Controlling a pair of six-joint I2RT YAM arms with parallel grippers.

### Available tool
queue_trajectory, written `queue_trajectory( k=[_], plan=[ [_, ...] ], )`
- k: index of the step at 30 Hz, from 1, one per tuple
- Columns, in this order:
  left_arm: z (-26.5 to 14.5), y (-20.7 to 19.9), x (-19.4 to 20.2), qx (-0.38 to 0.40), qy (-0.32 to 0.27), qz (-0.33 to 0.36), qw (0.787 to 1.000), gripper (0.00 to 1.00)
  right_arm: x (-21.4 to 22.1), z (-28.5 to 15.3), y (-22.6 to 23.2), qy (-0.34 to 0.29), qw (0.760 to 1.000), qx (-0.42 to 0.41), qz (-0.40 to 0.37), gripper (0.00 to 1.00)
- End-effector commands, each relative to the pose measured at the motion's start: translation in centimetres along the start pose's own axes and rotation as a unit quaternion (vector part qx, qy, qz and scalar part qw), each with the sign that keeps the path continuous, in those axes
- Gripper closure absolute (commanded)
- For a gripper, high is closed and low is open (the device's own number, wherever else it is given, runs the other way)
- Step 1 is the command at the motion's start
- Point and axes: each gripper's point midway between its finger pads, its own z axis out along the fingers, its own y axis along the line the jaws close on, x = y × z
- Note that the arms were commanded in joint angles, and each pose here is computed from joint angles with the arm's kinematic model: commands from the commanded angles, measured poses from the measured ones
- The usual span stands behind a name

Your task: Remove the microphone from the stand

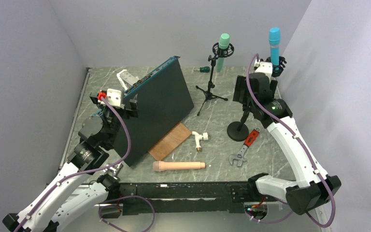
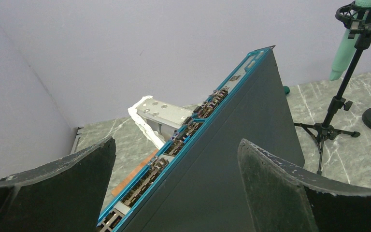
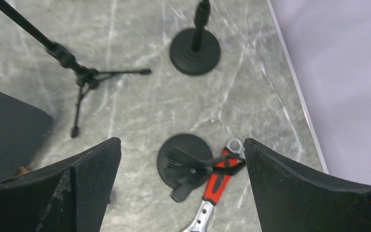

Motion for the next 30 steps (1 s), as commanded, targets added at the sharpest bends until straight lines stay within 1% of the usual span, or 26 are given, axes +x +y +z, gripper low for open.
queue_trajectory(
  k=[1, 4, 6, 9, 11, 14, 18, 23, 28, 30],
  plan=[
    [-0.2, 0.0, -2.3, 0.005, -0.027, -0.022, 0.999, 0.01, -4.5, -0.2, 2.3, -0.042, 0.998, -0.046, 0.013, 0.0],
    [-0.1, -0.2, -2.2, 0.01, -0.026, -0.024, 0.999, 0.01, -7.2, 0.2, 3.9, -0.067, 0.994, -0.072, 0.035, 0.0],
    [-0.1, -0.3, -2.2, 0.013, -0.026, -0.026, 0.999, 0.01, -9.5, 0.1, 5.3, -0.098, 0.989, -0.098, 0.058, 0.0],
    [-0.1, -0.4, -2.2, 0.015, -0.025, -0.027, 0.999, 0.01, -12.4, 0.4, 7.6, -0.124, 0.98, -0.138, 0.067, 0.0],
    [0.0, -0.5, -2.1, 0.016, -0.025, -0.029, 0.999, 0.01, -14.0, 1.3, 8.2, -0.133, 0.98, -0.133, 0.069, 0.0],
    [0.0, -0.6, -2.1, 0.019, -0.025, -0.031, 0.999, 0.01, -16.0, 3.1, 8.6, -0.144, 0.982, -0.104, 0.069, 0.0],
    [0.2, -0.9, -1.7, 0.019, -0.022, -0.035, 0.999, 0.01, -18.4, 5.0, 9.8, -0.161, 0.981, -0.097, 0.055, 0.0],
    [0.1, -1.7, -2.3, 0.045, -0.027, -0.051, 0.997, 0.01, -20.1, 7.4, 11.0, -0.185, 0.978, -0.084, 0.045, 0.01],
    [-0.7, -1.6, -3.1, 0.054, -0.046, -0.065, 0.995, 0.01, -20.5, 9.1, 12.3, -0.199, 0.975, -0.089, 0.032, 0.07],
    [-0.8, -1.6, -3.1, 0.054, -0.048, -0.067, 0.995, 0.01, -20.4, 10.0, 12.4, -0.201, 0.976, -0.083, 0.023, 0.18]
  ],
)
